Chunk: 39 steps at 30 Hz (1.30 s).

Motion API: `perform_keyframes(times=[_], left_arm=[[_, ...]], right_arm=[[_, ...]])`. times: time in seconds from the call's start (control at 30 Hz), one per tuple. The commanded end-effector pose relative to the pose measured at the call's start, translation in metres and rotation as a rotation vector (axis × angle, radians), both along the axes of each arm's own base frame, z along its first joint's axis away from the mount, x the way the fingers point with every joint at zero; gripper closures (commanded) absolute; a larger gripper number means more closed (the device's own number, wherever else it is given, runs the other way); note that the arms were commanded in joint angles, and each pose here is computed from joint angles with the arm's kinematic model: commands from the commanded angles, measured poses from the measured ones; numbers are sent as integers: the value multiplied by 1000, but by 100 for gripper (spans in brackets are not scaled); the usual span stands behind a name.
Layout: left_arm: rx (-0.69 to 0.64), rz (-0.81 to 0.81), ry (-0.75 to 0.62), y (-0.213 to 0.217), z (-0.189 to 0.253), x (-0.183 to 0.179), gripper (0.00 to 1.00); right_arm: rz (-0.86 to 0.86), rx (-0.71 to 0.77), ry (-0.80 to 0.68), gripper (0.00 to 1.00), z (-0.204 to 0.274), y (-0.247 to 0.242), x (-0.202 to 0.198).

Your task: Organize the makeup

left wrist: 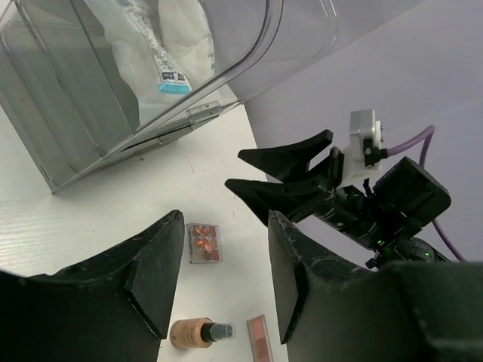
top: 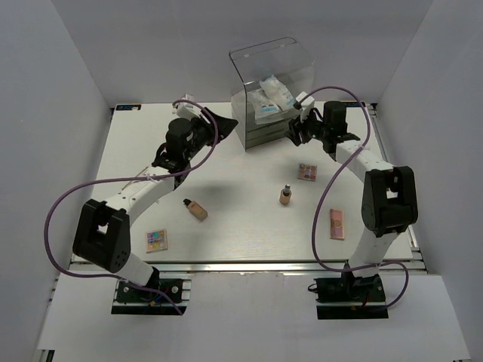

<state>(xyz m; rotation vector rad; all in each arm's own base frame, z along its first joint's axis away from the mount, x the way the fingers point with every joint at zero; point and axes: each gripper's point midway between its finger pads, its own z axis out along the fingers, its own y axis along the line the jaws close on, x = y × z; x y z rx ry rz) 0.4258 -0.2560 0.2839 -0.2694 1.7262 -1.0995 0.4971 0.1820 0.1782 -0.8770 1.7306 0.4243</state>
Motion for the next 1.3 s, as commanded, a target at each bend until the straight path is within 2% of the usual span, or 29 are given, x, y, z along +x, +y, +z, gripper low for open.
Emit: perform_keyframes(times=[0.0,0.03,0.1,0.23,0.3,0.33,0.43,0.57,0.73,0.9,1.27], left_arm=[[-41,-17,-22,-1,5,-3,42],[-47,-18,-18,-2,2,-3,42],[-85,-31,-7,-6,-1,-3,42],[-188,-76,33,-21,-19,-2,44],[-210,-86,31,-28,-25,2,44],[-212,-87,31,-30,-27,4,44],[-212,-96,32,-35,-31,10,44],[-177,-101,27,-37,-31,13,44],[-148,-88,44,-34,-35,12,44],[-127,-44,52,-24,-37,9,44],[-51,-11,62,-13,-35,3,43]], right_arm=[[105,-40,-107,41,5,14,-5],[108,-49,-123,42,5,11,-2],[127,28,-50,44,0,11,-2],[18,193,91,45,4,-3,11],[-82,263,171,42,-2,-10,17],[-154,362,300,42,-11,-10,15],[-287,514,481,39,-22,-10,11],[-426,672,610,28,-24,-10,20],[-449,797,709,28,-30,0,34],[-424,921,774,34,-32,10,45],[-312,1004,784,42,-28,24,53]])
